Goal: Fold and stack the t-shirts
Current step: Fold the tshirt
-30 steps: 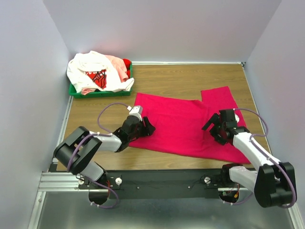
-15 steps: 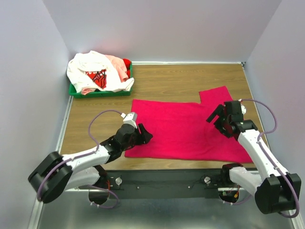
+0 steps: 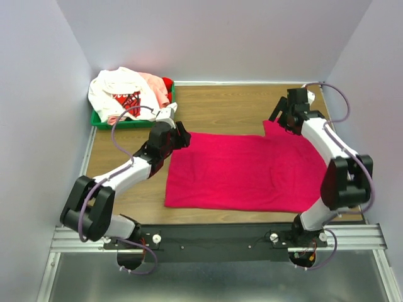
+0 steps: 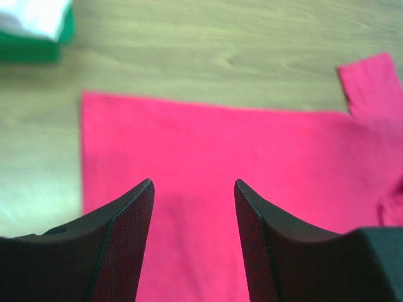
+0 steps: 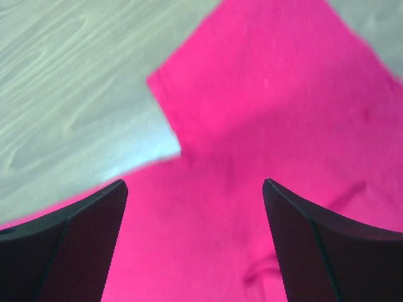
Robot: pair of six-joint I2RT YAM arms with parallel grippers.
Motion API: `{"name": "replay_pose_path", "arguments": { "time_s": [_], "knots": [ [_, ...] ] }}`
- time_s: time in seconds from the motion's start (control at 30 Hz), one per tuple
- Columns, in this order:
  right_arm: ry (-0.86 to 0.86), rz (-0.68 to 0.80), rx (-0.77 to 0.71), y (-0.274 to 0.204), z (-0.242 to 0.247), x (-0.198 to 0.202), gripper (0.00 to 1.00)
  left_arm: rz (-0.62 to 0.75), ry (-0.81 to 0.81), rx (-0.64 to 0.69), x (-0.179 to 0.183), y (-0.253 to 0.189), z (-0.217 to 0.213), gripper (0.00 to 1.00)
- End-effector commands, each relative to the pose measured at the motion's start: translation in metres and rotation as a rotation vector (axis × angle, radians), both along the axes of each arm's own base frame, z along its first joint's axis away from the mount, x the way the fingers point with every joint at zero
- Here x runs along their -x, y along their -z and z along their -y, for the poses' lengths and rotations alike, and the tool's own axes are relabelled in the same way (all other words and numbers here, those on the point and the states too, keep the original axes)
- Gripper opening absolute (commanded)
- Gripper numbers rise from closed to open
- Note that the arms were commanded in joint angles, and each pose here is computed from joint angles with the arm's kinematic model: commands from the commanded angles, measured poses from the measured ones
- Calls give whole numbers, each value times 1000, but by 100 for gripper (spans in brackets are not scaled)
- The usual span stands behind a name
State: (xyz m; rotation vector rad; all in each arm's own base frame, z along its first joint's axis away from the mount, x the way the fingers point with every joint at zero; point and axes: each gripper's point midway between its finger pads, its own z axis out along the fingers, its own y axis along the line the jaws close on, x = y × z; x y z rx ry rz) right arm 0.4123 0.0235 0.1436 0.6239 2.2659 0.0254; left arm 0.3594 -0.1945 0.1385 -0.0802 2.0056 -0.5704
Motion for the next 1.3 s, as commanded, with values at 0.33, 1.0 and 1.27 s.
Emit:
{"name": "replay_pose_path", "arguments": {
  "time_s": [0.33,1.0,1.27],
  "knots": [
    [1,-36,30,63,81,-140,75,-14,8,-172,-85,10,-24,60],
    [7,-138,30,135,114,-155,65,-58,-2,-243,-107,22,-34,59],
    [33,-152,50,142,126,-156,62,-60,-12,-259,-108,23,-39,59]
  ]
}}
